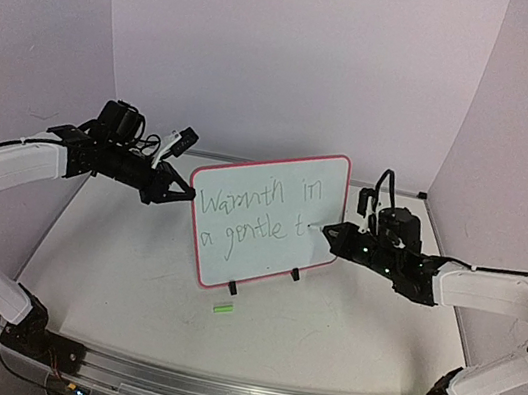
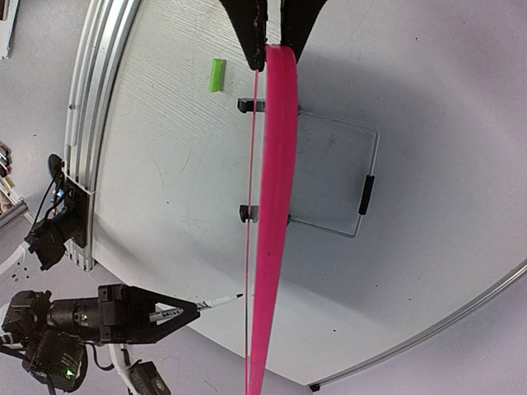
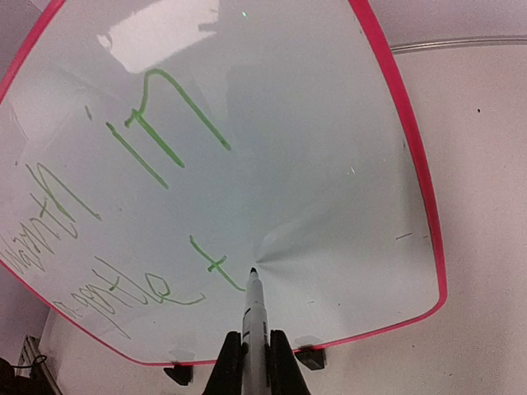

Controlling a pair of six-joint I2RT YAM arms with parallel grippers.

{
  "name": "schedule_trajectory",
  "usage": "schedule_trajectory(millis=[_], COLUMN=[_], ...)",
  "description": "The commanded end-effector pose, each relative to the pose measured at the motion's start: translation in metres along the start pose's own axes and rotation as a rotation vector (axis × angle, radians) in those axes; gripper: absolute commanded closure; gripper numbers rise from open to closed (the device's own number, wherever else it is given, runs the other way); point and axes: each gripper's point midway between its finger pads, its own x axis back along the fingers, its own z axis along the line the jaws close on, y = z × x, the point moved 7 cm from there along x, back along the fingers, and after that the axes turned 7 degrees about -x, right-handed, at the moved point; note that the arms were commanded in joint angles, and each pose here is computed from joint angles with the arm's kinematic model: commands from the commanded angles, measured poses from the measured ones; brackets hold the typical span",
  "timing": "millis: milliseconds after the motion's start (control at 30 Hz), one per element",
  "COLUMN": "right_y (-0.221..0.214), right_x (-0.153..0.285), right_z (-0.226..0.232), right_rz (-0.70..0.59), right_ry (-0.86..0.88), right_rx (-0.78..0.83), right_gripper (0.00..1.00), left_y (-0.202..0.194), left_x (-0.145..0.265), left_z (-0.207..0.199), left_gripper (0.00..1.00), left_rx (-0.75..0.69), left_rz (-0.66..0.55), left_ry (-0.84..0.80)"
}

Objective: Write a sentence on the whiteboard

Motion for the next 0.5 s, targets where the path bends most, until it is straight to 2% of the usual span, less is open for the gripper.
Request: schedule_trajectory(millis=[0,467], right_y=[0.010,0.010], right_x=[0.008,-0.007], right_z=[0.007,0.009], right_rz=[-0.047,-0.028], right_ry=[0.030,0.027], right_rx=[0.001,0.006], right_gripper=[1.00,1.00], left_y=[-0.027,-0.028], left_x=[-0.011,-0.012], left_z=[-0.002,-0.002], left_gripper=[1.00,1.00], left_rx=[0.029,0.032], left_rz=[0.143,0.147], left_ry=[0.000,-0.001])
